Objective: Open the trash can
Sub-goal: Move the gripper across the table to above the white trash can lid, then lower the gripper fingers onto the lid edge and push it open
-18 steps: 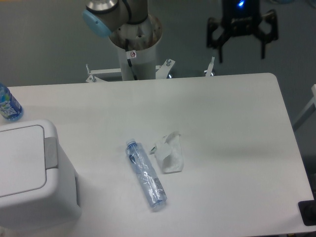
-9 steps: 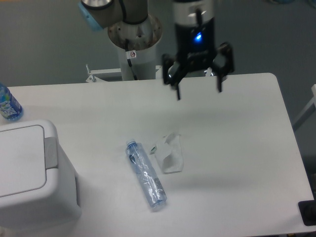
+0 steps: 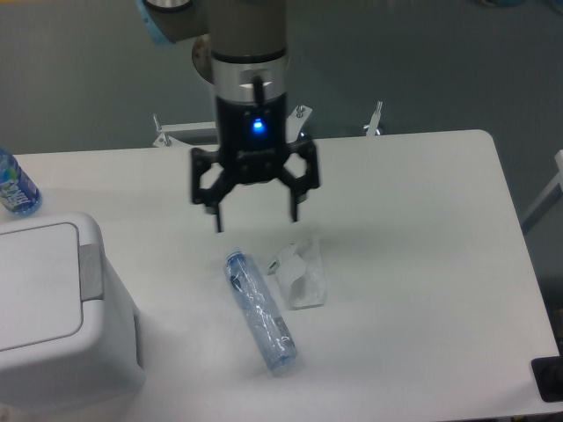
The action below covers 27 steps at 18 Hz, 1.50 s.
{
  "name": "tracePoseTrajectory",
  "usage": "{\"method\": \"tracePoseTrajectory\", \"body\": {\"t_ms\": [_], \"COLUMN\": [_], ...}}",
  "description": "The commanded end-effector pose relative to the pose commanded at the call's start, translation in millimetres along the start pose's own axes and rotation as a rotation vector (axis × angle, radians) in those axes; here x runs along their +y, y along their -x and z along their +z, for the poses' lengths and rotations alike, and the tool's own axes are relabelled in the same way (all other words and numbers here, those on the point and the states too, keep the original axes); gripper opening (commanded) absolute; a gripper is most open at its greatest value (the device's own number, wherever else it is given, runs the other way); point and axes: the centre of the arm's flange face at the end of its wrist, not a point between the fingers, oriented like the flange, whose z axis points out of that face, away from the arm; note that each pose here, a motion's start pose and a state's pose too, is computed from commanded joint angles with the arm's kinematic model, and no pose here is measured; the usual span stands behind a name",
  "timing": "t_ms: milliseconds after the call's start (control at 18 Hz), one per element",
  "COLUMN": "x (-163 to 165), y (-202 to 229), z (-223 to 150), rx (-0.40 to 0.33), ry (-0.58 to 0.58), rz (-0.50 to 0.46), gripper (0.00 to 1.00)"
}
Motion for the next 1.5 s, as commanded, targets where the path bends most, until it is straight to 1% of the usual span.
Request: {"method": "tracePoseTrajectory", "body": {"t_ms": [111,278,556,722,1500], "x": [4,8,16,18,18], "y": [-16,-34,-55,-62,-63], "z": [10,16,41,43,52], "rx": [0.009,0.023,0.044,0.048,0.050], "ry": [0.017,0.029,0.064,0.069,0.080], "rz": [0.025,0.052,0.088,0.098,0.099], "gripper": [1.00,1.00,1.00,1.00,1.00]}}
